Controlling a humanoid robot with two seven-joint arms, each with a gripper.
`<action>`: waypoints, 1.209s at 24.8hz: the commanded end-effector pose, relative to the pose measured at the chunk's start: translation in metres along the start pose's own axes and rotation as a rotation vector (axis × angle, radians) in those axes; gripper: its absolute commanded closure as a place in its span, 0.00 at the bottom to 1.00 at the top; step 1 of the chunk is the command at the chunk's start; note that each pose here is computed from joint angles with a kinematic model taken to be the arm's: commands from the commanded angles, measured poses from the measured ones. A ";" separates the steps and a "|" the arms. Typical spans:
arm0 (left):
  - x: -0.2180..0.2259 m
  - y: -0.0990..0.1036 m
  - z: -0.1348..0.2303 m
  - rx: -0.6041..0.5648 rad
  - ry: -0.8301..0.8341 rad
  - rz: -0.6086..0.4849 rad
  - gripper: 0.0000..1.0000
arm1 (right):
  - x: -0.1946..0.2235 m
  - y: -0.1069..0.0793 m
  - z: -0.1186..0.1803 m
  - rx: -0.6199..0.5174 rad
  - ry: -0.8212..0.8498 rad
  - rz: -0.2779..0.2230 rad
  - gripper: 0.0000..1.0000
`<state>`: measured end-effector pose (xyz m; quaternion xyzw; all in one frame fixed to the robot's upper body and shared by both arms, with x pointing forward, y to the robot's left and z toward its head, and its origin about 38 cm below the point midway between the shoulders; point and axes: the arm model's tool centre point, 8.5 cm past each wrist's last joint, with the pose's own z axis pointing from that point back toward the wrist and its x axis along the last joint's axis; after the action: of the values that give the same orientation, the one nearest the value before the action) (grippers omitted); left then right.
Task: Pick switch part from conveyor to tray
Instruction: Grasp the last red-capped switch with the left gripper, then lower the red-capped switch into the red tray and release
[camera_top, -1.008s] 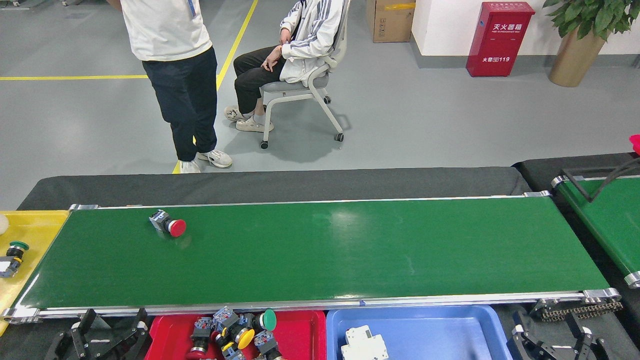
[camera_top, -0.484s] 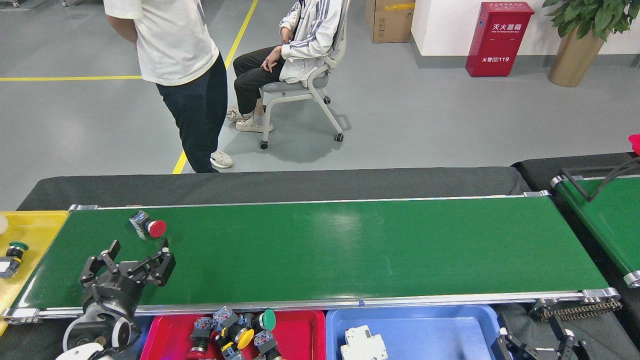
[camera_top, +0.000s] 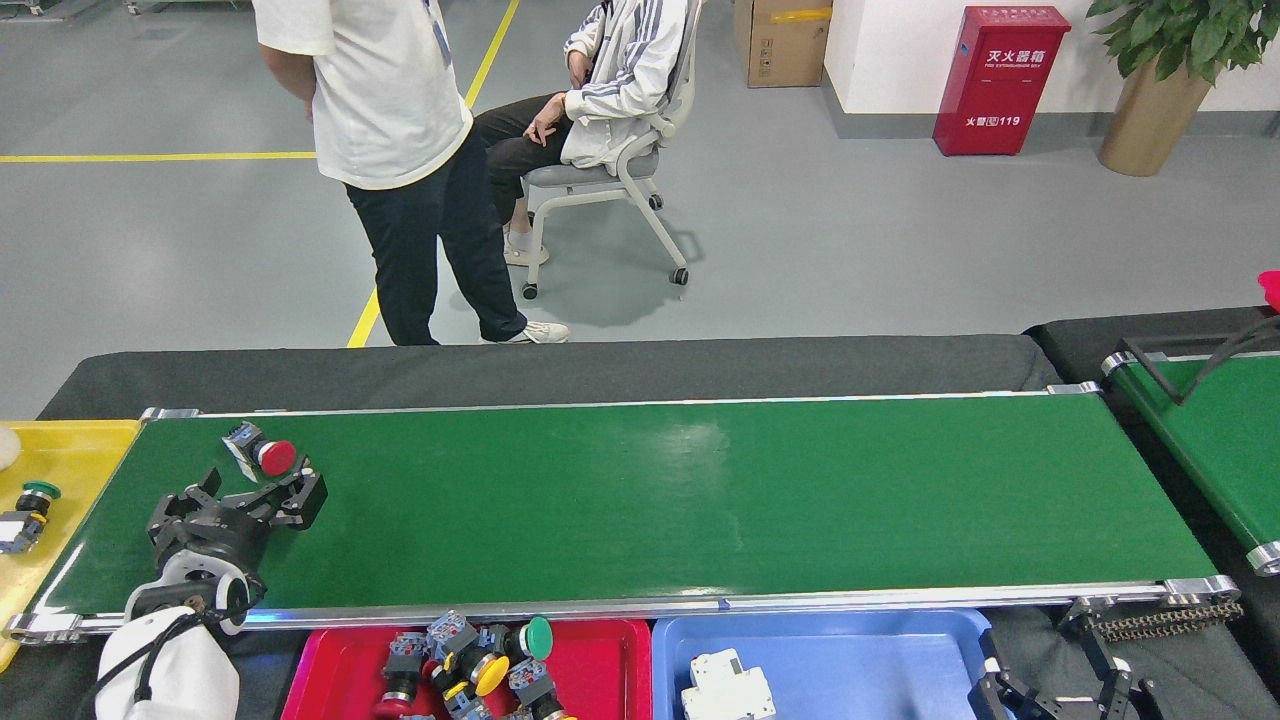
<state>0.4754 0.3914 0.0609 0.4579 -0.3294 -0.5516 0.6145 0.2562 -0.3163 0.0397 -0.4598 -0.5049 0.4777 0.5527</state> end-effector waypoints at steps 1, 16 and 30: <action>-0.009 0.018 -0.007 0.024 0.026 0.004 0.00 | 0.000 -0.007 -0.002 -0.020 -0.007 0.006 0.02; -0.030 0.031 -0.049 -0.040 0.204 -0.102 0.73 | 0.002 -0.009 -0.006 -0.027 -0.018 0.009 0.02; -0.026 0.039 -0.046 0.050 0.031 -0.074 0.90 | 0.002 -0.008 -0.004 -0.022 -0.015 0.009 0.02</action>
<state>0.5152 0.4292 0.0608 0.4853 -0.2811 -0.5601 0.6097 0.2592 -0.3126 0.0412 -0.4567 -0.5111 0.4795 0.5479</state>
